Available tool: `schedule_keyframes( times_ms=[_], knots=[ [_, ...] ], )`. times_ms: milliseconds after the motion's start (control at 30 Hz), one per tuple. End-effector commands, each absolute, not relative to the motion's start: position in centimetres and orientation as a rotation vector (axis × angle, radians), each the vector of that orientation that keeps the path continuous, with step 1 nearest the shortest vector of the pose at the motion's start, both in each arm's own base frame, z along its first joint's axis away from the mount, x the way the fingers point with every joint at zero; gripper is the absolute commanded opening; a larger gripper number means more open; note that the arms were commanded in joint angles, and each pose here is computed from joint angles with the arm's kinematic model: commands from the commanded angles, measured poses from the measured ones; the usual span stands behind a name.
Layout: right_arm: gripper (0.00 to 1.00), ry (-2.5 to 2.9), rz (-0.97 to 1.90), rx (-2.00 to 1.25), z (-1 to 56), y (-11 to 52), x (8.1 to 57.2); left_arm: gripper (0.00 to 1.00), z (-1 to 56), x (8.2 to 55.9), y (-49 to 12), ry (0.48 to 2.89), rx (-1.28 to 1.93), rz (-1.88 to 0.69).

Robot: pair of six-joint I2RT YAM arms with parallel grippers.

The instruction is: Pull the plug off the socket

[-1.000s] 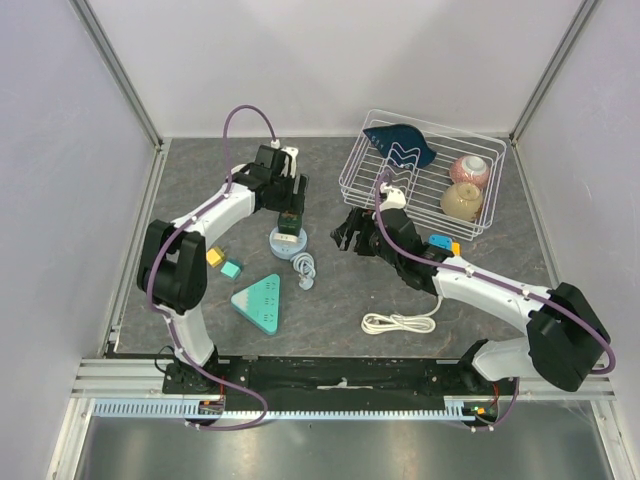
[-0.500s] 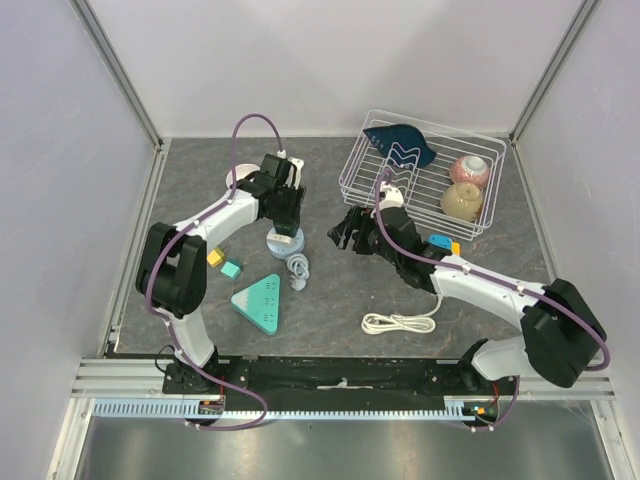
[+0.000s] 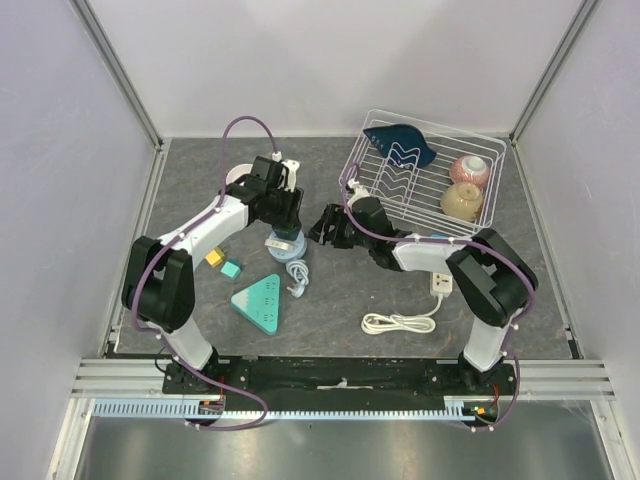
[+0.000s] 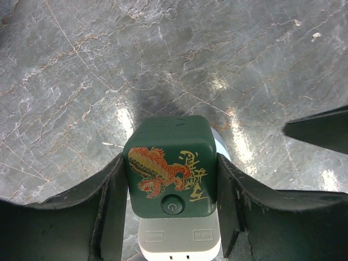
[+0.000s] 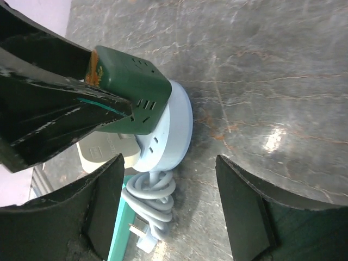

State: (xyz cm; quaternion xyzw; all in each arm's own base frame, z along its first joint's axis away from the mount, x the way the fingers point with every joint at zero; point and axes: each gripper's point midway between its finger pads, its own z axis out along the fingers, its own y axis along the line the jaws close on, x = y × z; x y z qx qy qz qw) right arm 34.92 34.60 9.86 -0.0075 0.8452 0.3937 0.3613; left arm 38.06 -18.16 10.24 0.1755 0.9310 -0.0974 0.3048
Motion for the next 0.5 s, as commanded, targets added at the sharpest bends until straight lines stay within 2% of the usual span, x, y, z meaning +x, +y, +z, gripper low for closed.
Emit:
schedule_keyframes(
  times_ms=[0,467],
  knots=[
    [0.74,2.075,1.225,-0.065,11.7,37.6,35.1,0.02,14.7,38.7,-19.2,2.331,0.43,-0.37],
    [0.7,2.05,1.465,-0.015,9.1,40.6,35.1,0.02,15.0,38.8,-18.7,2.306,0.361,-0.55]
  ],
)
